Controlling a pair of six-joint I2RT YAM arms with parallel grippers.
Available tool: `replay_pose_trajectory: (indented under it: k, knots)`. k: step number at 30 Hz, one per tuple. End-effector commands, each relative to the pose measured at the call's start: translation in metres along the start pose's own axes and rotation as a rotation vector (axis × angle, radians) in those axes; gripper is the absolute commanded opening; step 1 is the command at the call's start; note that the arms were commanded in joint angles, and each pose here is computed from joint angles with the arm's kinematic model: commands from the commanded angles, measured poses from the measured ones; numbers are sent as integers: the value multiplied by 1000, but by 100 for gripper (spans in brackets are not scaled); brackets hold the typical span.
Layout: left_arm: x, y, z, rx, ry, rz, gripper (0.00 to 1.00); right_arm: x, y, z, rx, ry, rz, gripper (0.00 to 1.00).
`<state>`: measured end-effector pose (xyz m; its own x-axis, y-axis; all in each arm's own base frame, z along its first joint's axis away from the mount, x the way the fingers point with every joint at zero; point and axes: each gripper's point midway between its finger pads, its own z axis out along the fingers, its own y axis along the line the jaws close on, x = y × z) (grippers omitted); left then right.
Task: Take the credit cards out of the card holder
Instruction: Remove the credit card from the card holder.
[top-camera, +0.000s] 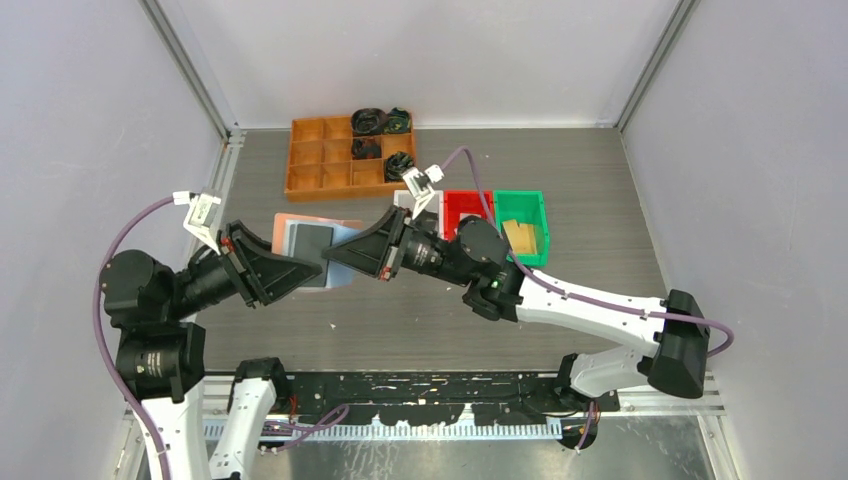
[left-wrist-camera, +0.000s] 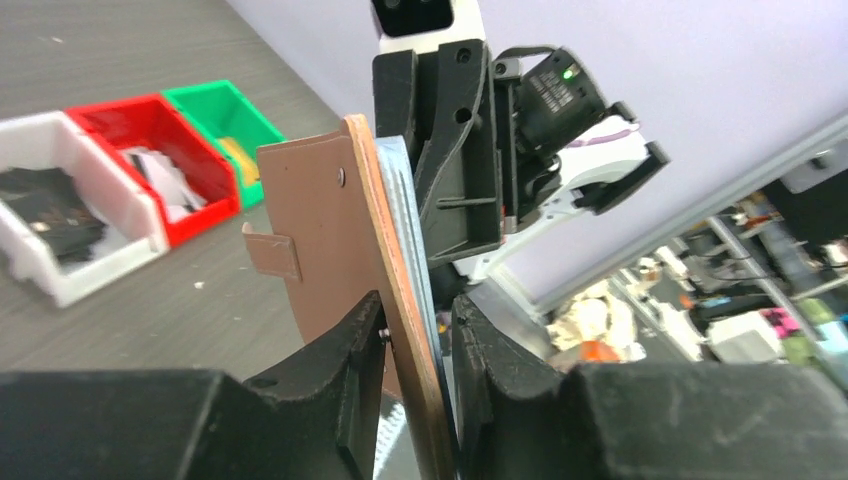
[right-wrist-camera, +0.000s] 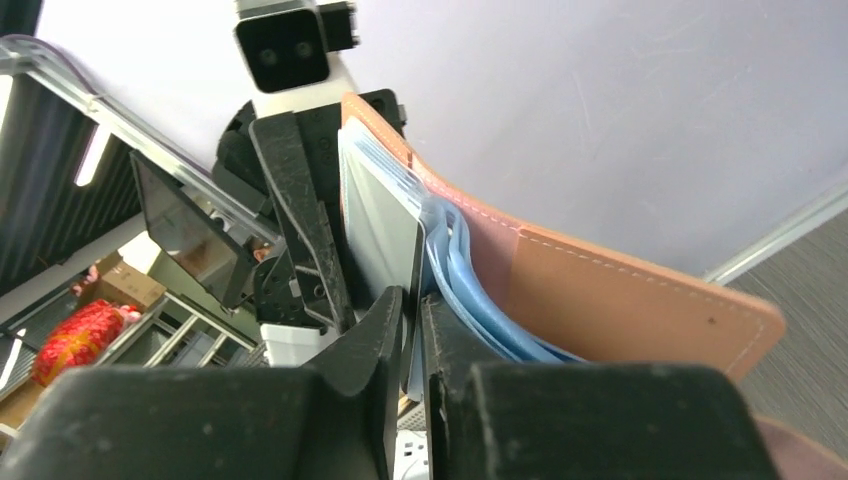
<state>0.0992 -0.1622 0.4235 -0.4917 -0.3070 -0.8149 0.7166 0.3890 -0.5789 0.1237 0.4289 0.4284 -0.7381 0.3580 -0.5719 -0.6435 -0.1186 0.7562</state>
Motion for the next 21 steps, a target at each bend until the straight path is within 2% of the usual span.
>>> replay_pose_trajectory:
  k: [1, 4, 7, 12, 14, 15, 21]
  knots:
    - [-4, -39, -3, 172, 64, -50, 30, -22, 20, -10, -98, -140, -26, 4]
    - [-11, -40, -1, 173, 54, -88, 27, -19, 28, -16, -153, -138, -20, 3]
    - [-15, -40, 0, 171, 41, -93, 19, -20, 36, -22, -209, -154, 0, 2]
    - [-18, -39, 1, 166, 32, -107, 13, -19, 37, -28, -226, -163, 5, 5]
    - [-18, -39, 1, 165, 31, -108, 11, -20, 37, -32, -230, -178, 7, 10]
    - [-18, -39, 1, 165, 30, -106, 10, -21, 38, -33, -234, -185, 10, 16]
    - [-16, -36, 1, 156, 18, -106, 9, -23, 52, -29, -308, -181, 25, 23]
